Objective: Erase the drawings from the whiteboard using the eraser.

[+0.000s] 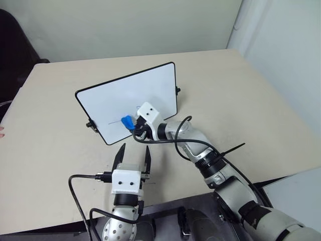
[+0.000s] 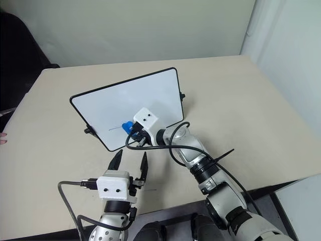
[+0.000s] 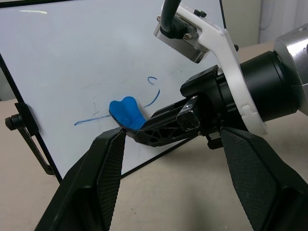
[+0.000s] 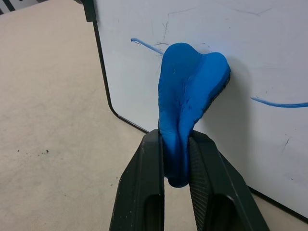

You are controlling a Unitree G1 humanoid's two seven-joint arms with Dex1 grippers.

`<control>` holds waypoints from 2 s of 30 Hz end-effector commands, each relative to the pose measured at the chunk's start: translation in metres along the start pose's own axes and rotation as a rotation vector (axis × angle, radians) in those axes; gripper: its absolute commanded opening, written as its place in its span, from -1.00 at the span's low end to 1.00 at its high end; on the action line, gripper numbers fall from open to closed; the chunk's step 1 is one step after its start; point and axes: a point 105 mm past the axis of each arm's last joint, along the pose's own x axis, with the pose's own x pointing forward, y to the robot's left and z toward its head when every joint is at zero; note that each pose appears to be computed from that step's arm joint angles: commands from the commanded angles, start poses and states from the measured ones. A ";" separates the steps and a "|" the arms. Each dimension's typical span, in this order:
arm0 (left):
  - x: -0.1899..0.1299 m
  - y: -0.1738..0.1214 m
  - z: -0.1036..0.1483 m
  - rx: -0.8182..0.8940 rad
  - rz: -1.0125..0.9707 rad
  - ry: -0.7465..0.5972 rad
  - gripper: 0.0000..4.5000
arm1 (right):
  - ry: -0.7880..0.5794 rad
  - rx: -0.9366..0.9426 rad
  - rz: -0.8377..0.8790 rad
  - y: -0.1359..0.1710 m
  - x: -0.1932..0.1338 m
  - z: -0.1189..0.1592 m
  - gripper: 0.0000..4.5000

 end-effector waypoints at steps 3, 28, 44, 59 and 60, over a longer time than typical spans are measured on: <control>0.000 -0.009 0.017 -0.054 -0.019 -0.060 0.52 | -0.054 -0.088 0.104 0.022 0.003 0.020 -0.83; 0.006 -0.010 0.016 -0.052 -0.031 -0.068 0.52 | -0.137 -0.281 0.060 0.039 0.041 0.040 -0.83; 0.006 -0.008 0.017 -0.053 -0.028 -0.073 0.52 | -0.144 -0.203 -0.049 0.008 0.029 0.036 -0.83; 0.005 -0.007 0.018 -0.051 -0.030 -0.075 0.52 | -0.094 -0.086 -0.234 -0.040 0.009 0.021 -0.83; 0.005 -0.007 0.019 -0.050 -0.031 -0.075 0.52 | -0.096 -0.082 -0.239 -0.042 0.008 0.021 -0.83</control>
